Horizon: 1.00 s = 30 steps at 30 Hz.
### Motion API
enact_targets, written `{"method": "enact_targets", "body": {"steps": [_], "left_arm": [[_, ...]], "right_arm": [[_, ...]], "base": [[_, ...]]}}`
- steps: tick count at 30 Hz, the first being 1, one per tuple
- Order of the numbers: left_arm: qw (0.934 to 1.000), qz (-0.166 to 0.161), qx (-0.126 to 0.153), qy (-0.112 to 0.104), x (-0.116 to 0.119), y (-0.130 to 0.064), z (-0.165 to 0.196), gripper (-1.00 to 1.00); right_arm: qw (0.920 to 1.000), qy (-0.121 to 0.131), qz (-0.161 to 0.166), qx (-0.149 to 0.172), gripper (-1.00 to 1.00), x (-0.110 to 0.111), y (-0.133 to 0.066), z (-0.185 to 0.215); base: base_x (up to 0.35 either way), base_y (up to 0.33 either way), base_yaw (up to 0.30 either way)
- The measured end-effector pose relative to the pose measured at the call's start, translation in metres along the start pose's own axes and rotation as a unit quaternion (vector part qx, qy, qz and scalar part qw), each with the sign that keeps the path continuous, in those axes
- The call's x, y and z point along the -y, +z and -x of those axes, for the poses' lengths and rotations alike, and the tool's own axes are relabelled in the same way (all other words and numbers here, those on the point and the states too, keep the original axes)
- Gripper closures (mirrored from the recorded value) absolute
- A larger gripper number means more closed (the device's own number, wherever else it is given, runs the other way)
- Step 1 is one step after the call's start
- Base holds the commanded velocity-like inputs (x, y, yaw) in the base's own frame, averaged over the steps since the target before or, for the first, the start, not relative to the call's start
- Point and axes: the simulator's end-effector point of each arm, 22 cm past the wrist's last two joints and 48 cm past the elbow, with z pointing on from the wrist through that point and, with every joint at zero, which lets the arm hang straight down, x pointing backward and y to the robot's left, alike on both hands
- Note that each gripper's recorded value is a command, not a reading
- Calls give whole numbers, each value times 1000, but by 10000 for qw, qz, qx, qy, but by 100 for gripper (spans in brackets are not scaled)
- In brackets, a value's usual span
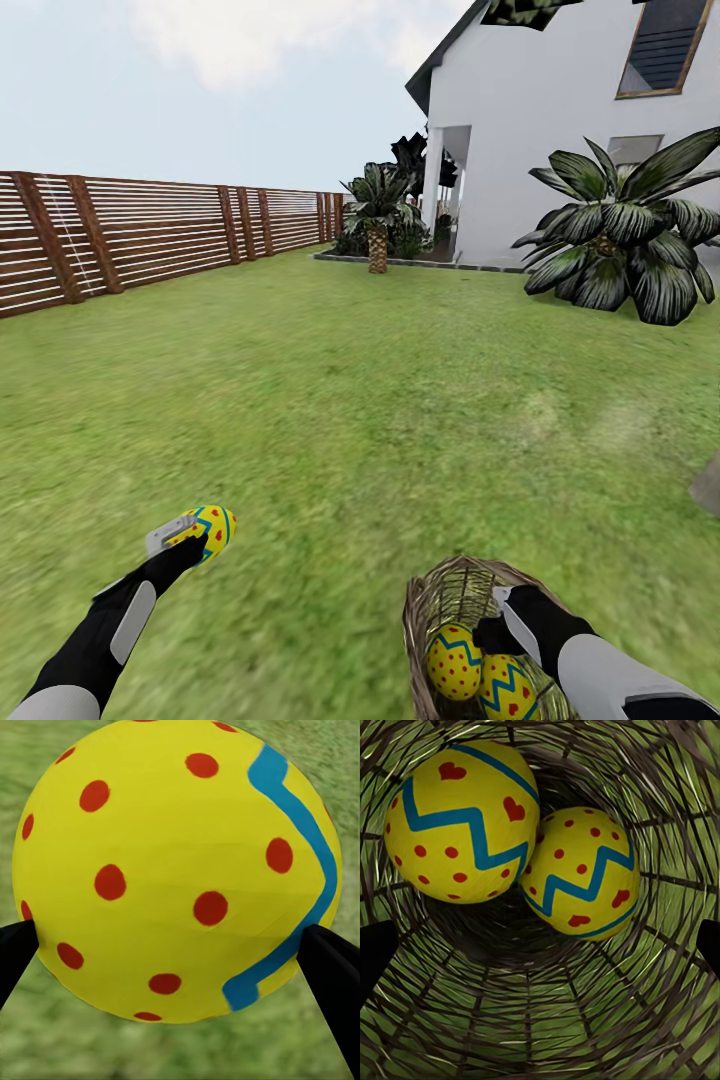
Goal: Take the three Easter eggs out of the wicker basket on the lawn in the garden, then place them on the lawn next to a single tree (choose any tree) so that all three eggs are next to the same tree and none are left in the basket.
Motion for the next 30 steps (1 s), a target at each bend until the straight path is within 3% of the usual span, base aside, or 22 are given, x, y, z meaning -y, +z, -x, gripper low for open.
{"method": "enact_targets", "body": {"steps": [30], "left_arm": [[10000,-11,-30,-16,1,0,-3,100]], "right_arm": [[10000,-13,21,13,-100,-4,-1,1]], "base": [[0,0,-23]]}}
